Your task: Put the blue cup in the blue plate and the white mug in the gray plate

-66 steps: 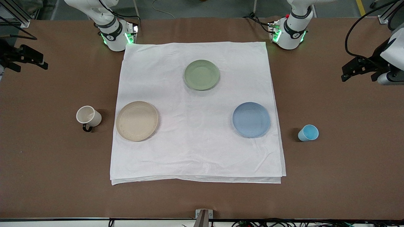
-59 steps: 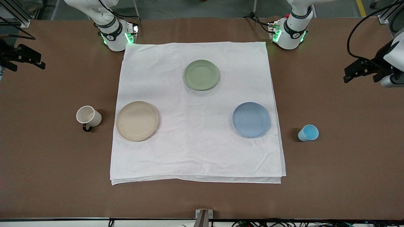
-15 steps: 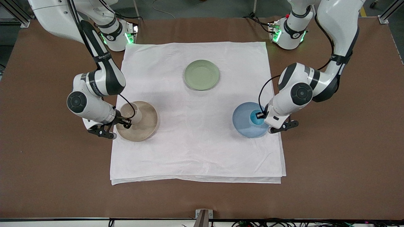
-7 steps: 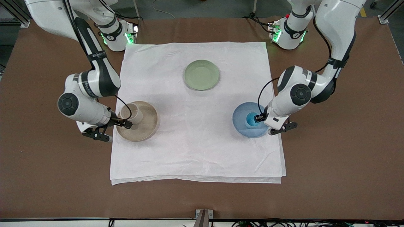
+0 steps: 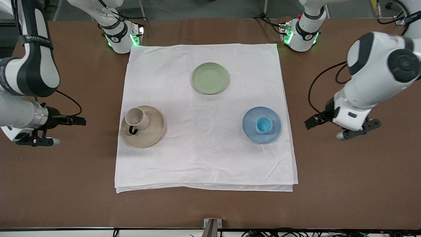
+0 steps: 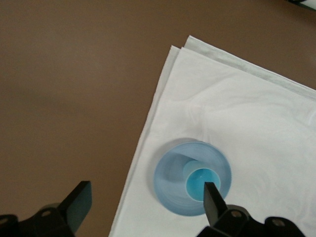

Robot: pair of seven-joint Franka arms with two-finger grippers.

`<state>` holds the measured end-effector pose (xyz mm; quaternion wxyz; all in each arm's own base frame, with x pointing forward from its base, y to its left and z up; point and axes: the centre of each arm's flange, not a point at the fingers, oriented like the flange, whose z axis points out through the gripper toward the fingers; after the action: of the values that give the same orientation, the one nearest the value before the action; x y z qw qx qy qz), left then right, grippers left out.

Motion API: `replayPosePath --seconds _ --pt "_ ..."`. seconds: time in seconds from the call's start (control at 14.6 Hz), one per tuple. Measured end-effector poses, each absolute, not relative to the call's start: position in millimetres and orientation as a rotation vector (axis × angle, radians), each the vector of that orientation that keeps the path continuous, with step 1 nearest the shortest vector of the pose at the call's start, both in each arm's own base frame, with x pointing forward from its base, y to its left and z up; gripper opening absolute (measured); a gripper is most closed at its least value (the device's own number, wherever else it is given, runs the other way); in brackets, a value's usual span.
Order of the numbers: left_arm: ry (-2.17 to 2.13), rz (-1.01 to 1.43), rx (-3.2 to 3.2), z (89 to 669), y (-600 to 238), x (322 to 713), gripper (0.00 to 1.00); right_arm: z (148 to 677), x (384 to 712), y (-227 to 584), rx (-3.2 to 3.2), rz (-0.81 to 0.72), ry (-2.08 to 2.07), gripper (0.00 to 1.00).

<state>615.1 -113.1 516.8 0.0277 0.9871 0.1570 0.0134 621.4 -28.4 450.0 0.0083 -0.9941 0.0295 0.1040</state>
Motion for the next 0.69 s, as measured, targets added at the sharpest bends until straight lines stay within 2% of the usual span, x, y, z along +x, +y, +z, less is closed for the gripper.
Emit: replayPosePath --seconds 0.21,0.41,0.69 --pt "0.345 0.056 3.076 564.7 -52.4 617.3 1.00 494.3 611.1 -42.2 -3.105 0.347 0.122 1.00" --pt "0.215 0.053 3.099 601.0 -28.0 608.8 1.00 553.2 610.9 -51.4 -3.114 0.269 0.144 1.00" --pt "0.026 0.020 3.157 646.7 -23.9 571.3 1.00 573.8 610.8 -50.5 -3.117 0.234 0.142 1.00"
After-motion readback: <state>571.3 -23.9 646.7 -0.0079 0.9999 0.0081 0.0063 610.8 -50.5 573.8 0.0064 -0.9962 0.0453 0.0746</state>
